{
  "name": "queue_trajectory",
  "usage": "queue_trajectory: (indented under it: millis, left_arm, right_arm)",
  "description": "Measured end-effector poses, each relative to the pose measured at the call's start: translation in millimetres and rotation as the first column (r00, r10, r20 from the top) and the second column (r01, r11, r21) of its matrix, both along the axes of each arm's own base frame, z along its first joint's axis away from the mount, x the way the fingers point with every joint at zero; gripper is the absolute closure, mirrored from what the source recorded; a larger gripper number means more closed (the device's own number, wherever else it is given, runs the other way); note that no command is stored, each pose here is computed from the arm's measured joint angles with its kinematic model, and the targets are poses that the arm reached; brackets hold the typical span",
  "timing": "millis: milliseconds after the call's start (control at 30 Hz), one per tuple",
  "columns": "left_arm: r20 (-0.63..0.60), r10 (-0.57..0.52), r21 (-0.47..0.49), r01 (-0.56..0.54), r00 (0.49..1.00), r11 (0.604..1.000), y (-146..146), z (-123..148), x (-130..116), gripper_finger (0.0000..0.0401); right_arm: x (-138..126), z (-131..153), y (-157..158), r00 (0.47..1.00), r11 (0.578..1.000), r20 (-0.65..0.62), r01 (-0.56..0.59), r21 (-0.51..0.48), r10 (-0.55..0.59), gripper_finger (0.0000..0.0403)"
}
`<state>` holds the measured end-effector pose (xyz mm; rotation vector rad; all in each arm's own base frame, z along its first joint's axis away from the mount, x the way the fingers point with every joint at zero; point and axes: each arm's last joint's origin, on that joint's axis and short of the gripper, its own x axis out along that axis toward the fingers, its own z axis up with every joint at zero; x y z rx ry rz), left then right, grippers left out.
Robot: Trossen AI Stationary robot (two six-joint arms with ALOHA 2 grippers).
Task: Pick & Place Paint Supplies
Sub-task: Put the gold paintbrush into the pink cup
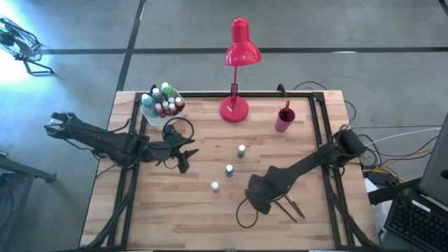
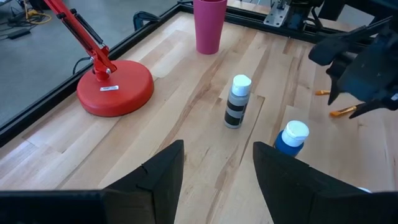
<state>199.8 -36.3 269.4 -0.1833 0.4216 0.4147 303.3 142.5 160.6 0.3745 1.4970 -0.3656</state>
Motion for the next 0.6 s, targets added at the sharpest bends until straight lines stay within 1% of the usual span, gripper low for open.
queue_trajectory:
  millis: [200, 333, 500, 600]
  left_arm:
    - [0.0, 0.0, 0.0, 0.0, 1.0, 1.0, 0.0, 0.0, 0.0, 0.0204]
    - [0.0, 0.0, 0.0, 0.0, 1.0, 1.0, 0.0, 0.0, 0.0, 0.0204]
    - [0.0, 0.0, 0.0, 0.0, 1.0, 1.0, 0.0, 0.0, 0.0, 0.0204]
    - [-0.001, 0.0, 0.0, 0.0, 1.0, 1.0, 0.0, 0.0, 0.0, 0.0204]
  right_arm:
    - [-0.5, -8.8, -0.1, 1.0, 1.0, -0.023, -0.003, -0.007, 0.003, 0.0205]
    - [-3.7, -14.1, -2.1, 1.0, 1.0, -0.027, -0.003, -0.016, 0.003, 0.0215]
    - [-3.8, -23.7, -2.8, 1.0, 1.0, 0.022, -0.001, 0.01, 0.001, 0.0229]
    - [-6.0, -27.6, -5.0, 1.0, 1.0, 0.023, 0.009, 0.009, -0.009, 0.0238]
